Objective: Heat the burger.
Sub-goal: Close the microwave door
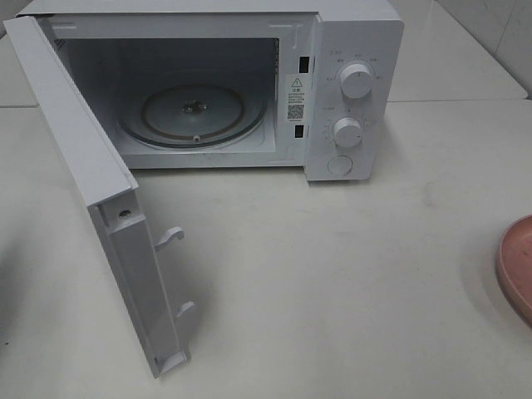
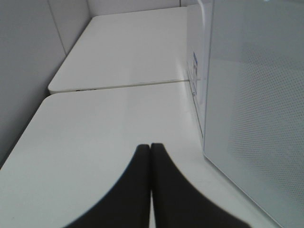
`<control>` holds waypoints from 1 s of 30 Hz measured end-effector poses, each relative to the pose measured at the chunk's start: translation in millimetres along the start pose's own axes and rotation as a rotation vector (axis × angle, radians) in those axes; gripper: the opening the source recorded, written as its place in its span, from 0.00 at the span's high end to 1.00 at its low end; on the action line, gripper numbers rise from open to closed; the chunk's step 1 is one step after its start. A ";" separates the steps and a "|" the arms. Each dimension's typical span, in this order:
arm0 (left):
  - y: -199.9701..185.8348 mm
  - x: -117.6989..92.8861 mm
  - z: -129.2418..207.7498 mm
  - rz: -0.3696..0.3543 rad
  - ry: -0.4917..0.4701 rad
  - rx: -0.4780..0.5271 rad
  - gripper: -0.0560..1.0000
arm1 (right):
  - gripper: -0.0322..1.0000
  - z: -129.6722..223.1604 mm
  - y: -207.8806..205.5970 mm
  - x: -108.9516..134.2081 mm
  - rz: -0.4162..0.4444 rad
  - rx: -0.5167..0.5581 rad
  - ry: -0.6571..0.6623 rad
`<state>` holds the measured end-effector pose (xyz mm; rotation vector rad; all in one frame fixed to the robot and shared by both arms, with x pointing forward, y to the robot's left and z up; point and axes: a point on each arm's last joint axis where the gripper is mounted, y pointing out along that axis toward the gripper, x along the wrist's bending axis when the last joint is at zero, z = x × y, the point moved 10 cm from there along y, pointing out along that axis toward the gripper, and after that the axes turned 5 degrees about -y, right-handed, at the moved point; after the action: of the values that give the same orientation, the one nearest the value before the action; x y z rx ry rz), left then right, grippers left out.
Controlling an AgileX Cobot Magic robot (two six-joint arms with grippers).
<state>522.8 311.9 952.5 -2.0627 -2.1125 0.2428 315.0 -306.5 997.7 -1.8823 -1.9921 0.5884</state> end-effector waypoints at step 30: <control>34.7 -118.6 45.4 0.374 -0.060 0.025 0.95 | 0.23 0.0 0.0 0.0 0.000 0.000 0.000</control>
<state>548.2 194.5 898.4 -2.4507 -1.7260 0.3826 315.0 -306.5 997.7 -1.8823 -1.9921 0.5884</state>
